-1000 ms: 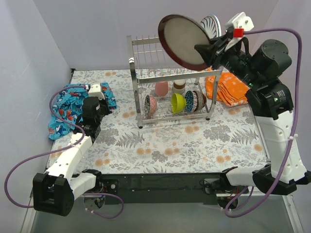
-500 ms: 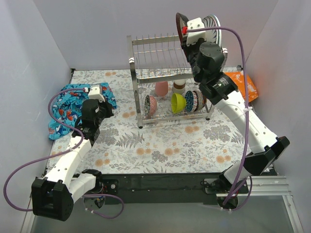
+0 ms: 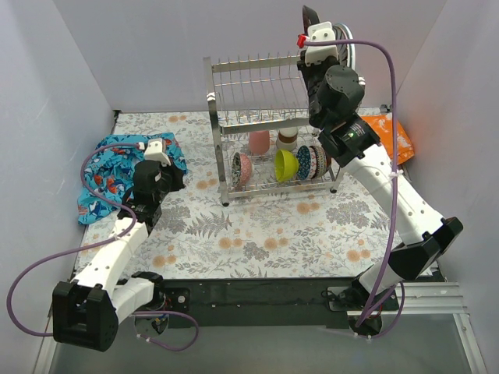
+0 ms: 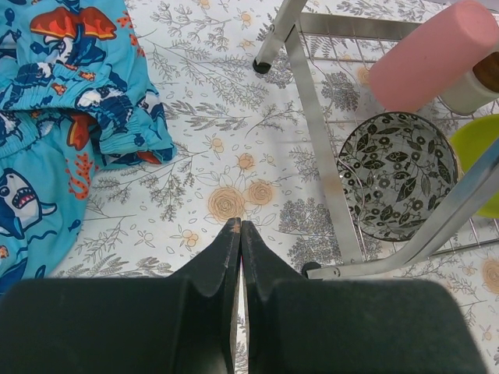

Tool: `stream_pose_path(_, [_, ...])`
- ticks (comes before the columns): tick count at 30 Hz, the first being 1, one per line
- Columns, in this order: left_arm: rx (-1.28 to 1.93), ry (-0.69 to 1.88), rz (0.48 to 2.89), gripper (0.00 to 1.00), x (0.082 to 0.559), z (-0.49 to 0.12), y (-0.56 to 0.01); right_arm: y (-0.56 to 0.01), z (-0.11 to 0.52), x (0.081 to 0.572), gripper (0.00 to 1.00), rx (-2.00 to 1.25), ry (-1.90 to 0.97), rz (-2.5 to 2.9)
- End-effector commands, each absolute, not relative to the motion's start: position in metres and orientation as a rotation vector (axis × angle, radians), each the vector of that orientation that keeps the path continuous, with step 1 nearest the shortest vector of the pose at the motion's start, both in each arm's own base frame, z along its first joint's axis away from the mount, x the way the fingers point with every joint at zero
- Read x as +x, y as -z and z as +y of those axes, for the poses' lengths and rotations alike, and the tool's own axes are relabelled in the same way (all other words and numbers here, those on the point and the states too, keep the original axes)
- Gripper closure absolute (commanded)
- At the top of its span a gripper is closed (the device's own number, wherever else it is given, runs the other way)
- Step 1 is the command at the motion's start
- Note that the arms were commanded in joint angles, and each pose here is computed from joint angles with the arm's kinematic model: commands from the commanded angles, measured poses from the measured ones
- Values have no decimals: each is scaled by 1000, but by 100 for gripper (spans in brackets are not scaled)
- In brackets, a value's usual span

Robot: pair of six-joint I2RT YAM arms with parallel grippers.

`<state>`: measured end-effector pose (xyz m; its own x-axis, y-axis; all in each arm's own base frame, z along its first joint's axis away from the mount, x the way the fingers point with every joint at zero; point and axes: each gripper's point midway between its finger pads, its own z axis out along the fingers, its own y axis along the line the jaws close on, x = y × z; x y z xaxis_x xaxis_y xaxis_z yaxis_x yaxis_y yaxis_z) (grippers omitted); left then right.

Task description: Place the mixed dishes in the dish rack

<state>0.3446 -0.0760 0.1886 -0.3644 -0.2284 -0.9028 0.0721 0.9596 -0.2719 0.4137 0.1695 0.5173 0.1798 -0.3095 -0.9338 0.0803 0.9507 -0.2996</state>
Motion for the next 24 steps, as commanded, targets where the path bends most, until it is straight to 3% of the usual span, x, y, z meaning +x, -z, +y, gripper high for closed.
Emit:
stream_pose_path(1, [-131,339,1933,100,346,-79,-181,-594,147,384,99,-16,168,1170])
stream_pose_path(24, [-141,385,1968,100,340,-85,-166,-544,144,409,99,-35,225,1305])
